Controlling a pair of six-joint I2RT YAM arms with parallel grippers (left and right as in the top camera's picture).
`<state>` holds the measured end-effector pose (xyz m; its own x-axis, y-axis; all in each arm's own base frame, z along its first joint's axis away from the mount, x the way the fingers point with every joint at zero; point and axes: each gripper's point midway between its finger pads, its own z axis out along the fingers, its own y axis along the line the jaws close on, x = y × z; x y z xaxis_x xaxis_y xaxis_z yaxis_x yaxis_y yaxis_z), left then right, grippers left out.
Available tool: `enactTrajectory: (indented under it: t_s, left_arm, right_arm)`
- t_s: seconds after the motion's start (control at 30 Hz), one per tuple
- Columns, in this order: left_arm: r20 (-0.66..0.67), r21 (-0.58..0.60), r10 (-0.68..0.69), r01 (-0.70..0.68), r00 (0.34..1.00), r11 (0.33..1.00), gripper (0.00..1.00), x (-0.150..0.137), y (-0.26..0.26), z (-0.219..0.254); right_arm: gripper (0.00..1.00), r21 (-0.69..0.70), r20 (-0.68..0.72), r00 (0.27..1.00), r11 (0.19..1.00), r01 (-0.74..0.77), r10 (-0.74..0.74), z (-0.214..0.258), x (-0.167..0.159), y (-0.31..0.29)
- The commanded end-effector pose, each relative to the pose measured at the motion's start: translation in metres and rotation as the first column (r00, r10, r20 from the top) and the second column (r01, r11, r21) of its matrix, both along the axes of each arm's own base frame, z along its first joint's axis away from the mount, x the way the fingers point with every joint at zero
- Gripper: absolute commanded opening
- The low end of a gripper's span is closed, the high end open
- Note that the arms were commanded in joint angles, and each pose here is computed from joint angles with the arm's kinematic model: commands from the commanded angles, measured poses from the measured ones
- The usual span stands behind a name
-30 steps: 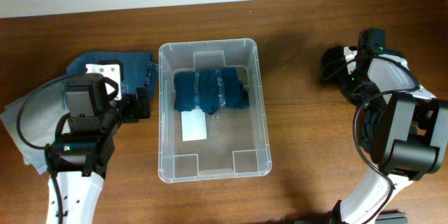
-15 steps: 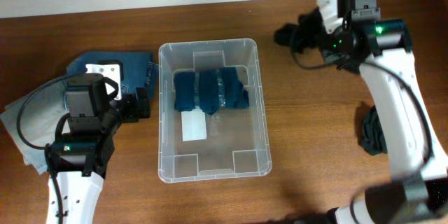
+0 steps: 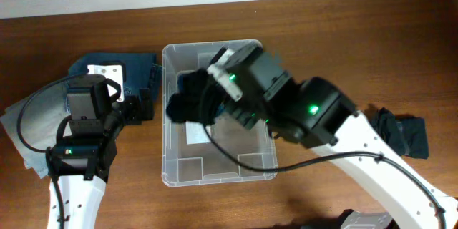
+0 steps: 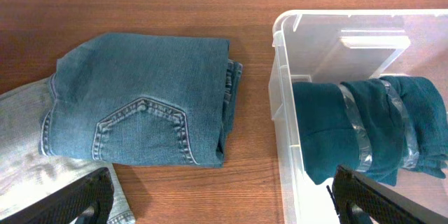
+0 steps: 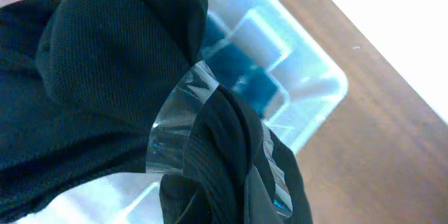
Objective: Pack container
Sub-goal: 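Place the black clothes into the lower half of the box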
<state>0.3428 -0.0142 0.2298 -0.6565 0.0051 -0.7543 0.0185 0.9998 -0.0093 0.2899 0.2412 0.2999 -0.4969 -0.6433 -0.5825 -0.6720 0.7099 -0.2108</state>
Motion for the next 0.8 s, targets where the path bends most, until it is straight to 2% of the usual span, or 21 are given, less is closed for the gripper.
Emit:
enactTrajectory:
  t_s: [0.0,0.37,0.4,0.43,0.5,0.57,0.63,0.7,0.77]
  left_arm:
    - [0.030,-0.007,0.005,-0.005,1.000,1.000,0.99,0.003,-0.001,0.012]
    - [0.034,-0.007,0.005,-0.005,0.999,1.000,0.99,0.004,-0.001,0.013]
    - [0.035,-0.007,0.005,-0.005,0.999,1.000,0.99,0.004,-0.001,0.013]
    - [0.036,-0.007,0.006,-0.005,0.999,1.000,0.99,0.004,-0.001,0.013]
    - [0.041,-0.007,0.005,-0.005,0.999,1.000,0.99,0.005,-0.001,0.014]
    - [0.061,-0.008,0.015,-0.014,0.998,1.000,1.00,0.008,0.002,0.018]
    - [0.072,-0.010,0.052,-0.051,0.996,0.999,0.99,0.010,0.015,0.023]
    - [0.080,-0.033,0.152,-0.150,0.985,0.988,1.00,0.008,0.044,0.032]
    - [0.100,-0.071,0.306,-0.300,0.947,0.951,0.99,0.003,0.090,0.044]
  right_arm:
    - [0.04,0.037,-0.053,0.996,0.997,0.074,-0.072,-0.007,-0.003,0.011]
    - [0.04,-0.107,-0.217,0.972,0.992,0.071,-0.093,-0.072,-0.008,0.019]
    - [0.08,-0.088,-0.295,0.954,0.996,0.034,-0.059,-0.081,-0.020,0.026]
    - [0.26,-0.065,-0.371,0.928,0.998,0.002,-0.026,-0.088,-0.033,0.032]
    - [0.56,-0.058,-0.437,0.900,0.998,-0.019,-0.008,-0.095,-0.045,0.035]
    - [0.88,-0.068,-0.430,0.903,0.998,-0.016,-0.015,-0.096,-0.043,0.033]
    - [1.00,-0.093,-0.404,0.914,0.996,-0.003,-0.035,-0.096,-0.038,0.029]
    - [0.99,-0.123,-0.349,0.935,0.992,0.023,-0.064,-0.091,-0.029,0.021]
    - [0.99,-0.124,-0.208,0.962,0.981,0.151,-0.174,-0.065,-0.007,0.002]
